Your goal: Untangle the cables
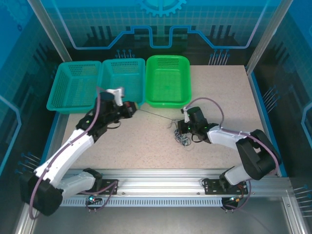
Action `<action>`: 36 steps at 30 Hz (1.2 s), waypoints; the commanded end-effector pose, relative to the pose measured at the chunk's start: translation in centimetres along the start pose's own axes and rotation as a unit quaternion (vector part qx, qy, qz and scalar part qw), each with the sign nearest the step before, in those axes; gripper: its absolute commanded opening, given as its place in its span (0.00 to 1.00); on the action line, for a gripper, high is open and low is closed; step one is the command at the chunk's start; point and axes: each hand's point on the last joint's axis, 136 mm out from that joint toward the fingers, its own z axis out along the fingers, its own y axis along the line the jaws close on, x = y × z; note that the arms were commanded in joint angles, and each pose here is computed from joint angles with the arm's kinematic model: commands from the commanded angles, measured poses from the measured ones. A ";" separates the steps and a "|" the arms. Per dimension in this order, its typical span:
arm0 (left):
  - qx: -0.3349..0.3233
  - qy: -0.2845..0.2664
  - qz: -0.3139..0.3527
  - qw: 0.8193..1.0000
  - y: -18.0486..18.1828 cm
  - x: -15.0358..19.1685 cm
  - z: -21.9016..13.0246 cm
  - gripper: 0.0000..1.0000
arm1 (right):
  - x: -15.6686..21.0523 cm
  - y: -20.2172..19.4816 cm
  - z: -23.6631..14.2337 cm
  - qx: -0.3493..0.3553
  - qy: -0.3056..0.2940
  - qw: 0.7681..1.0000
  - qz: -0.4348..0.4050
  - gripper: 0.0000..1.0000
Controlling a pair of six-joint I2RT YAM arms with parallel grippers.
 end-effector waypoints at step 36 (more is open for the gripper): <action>0.164 0.007 0.670 0.724 -9.3 11.9 4.5 0.88 | -2.5 9.5 -11.5 -0.162 0.002 0.949 -0.270 0.00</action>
